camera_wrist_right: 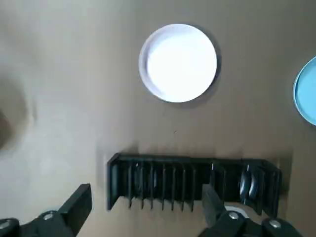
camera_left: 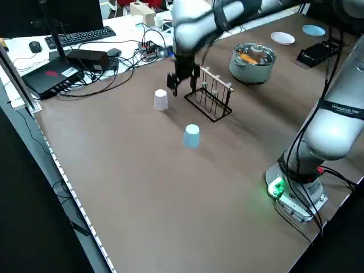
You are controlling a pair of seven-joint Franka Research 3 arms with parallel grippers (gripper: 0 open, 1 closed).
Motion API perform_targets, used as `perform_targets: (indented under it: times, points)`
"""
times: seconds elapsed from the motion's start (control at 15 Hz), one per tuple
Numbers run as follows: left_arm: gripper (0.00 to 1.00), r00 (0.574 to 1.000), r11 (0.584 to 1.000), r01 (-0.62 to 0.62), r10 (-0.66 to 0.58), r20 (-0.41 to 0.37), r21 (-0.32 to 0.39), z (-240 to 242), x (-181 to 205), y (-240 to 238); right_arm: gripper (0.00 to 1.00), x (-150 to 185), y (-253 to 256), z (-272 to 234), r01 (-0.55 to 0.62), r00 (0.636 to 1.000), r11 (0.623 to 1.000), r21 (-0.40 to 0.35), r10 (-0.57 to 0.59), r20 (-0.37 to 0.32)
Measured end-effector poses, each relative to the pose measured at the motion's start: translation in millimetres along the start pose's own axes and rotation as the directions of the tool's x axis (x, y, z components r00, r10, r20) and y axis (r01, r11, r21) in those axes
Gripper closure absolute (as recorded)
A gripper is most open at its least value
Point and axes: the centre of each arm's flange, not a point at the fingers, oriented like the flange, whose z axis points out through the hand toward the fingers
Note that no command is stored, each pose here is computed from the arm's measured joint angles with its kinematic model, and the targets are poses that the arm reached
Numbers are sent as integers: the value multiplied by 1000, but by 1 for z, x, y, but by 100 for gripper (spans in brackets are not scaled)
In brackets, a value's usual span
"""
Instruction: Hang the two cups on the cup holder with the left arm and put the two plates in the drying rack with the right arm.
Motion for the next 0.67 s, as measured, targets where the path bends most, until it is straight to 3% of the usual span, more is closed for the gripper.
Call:
perform_targets:
  times: [0.13,0.27,0.4,0.53,0.67]
  points:
    - [0,999,1000,-16,16,-51,11,39,-30,-5,7,20,29,41,-49,999,999,-8,49,4]
    - [0,996,1000,-16,18,-83,17,84,-69,-11,12,43,109,102,-125,992,990,-66,123,-39]
    - [0,997,1000,-20,20,-71,13,97,-81,-8,23,50,153,136,-150,987,982,-116,142,-75]
    - [0,998,1000,-30,31,-56,9,104,-87,-5,26,53,206,171,-190,975,971,-145,170,-141]
    - [0,998,999,-44,45,-51,8,107,-89,-4,39,41,270,208,-204,968,965,-165,174,-181]
